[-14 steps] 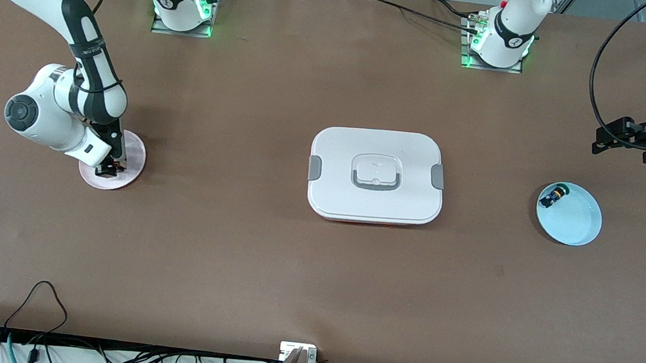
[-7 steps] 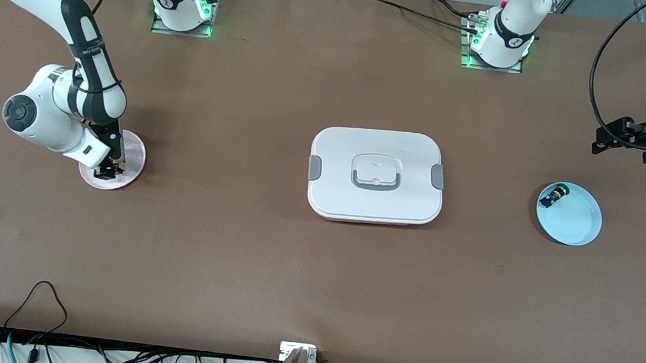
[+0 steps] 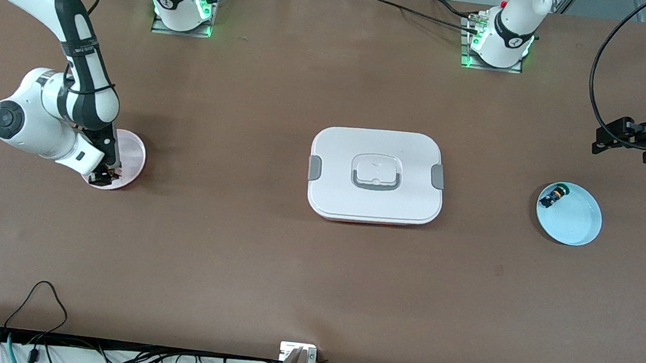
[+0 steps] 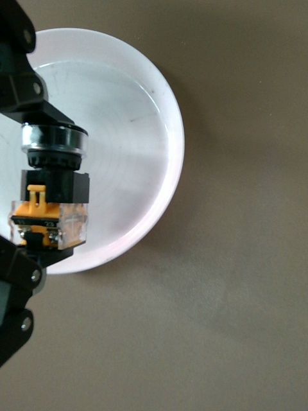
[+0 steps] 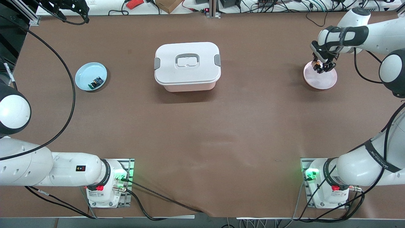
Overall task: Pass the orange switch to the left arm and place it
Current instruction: 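Lift the orange switch with the right gripper toward the white box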
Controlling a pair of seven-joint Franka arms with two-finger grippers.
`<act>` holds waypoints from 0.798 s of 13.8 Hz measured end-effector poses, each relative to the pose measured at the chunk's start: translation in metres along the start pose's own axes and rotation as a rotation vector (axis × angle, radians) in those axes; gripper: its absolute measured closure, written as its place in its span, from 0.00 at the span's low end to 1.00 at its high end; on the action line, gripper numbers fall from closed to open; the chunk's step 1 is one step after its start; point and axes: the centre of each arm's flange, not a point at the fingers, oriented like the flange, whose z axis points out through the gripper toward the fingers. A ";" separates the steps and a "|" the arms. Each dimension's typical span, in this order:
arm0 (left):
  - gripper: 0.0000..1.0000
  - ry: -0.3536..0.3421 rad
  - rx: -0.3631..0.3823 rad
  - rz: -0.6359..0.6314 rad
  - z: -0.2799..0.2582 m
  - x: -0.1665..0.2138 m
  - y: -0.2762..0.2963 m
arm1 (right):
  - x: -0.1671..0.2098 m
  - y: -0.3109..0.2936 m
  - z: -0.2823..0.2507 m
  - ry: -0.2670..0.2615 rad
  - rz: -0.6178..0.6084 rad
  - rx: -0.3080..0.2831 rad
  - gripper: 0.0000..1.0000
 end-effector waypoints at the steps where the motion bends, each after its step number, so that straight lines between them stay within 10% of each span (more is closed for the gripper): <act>1: 0.00 0.000 0.000 0.000 0.000 0.000 0.000 | 0.002 0.002 -0.002 0.005 -0.003 0.006 0.26; 5: 0.00 0.000 0.000 0.000 0.000 0.000 0.000 | 0.036 0.017 -0.012 0.102 -0.007 0.064 0.26; 11: 0.00 0.000 0.000 0.000 0.000 0.000 0.000 | 0.121 0.046 -0.048 0.458 0.088 0.137 0.26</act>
